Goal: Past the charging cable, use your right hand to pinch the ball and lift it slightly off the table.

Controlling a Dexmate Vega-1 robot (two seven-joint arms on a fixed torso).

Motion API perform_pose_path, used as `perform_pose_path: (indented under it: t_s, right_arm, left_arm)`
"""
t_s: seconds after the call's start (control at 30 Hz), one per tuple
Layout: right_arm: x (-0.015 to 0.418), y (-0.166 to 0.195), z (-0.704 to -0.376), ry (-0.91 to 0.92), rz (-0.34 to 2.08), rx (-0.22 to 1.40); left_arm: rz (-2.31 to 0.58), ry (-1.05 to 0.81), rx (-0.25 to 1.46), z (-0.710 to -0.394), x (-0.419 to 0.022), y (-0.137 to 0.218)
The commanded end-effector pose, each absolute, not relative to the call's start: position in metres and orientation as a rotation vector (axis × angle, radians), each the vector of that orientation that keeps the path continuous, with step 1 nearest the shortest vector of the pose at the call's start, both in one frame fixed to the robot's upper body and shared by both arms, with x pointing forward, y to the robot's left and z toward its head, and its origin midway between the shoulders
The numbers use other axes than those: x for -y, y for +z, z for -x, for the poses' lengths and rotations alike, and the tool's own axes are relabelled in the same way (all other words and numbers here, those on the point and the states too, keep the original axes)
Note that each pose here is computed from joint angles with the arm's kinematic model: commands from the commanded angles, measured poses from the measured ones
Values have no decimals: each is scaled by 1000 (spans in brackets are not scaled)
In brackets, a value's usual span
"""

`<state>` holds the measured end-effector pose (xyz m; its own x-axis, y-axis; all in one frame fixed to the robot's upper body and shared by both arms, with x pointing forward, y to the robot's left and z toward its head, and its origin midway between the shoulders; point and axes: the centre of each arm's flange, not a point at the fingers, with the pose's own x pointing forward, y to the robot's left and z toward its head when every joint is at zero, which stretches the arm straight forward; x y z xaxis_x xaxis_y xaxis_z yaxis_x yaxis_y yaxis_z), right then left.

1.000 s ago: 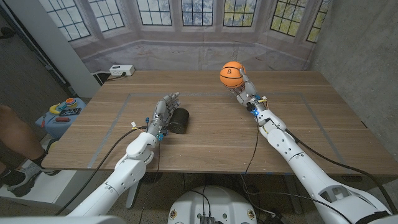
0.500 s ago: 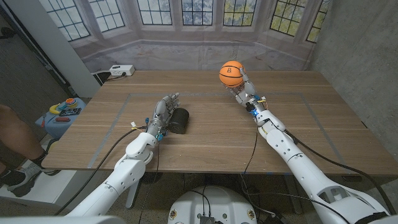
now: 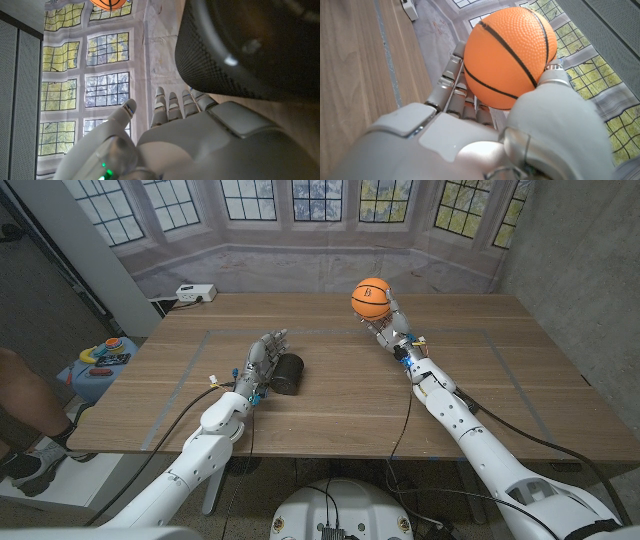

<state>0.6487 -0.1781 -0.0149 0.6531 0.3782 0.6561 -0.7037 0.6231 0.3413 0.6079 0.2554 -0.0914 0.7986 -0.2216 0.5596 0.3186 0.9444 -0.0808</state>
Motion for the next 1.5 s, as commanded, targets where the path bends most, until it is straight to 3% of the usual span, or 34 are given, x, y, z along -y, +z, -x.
perform_pose_path:
  t_s: [0.03,1.5]
  right_arm:
    - [173,-12,-653,674,-639,572]
    - [166,-18,-658,683,-690,568]
  left_arm:
    - [180,-290,579,-611,-262,-90]
    - [170,-303,576,-608,-262,-86]
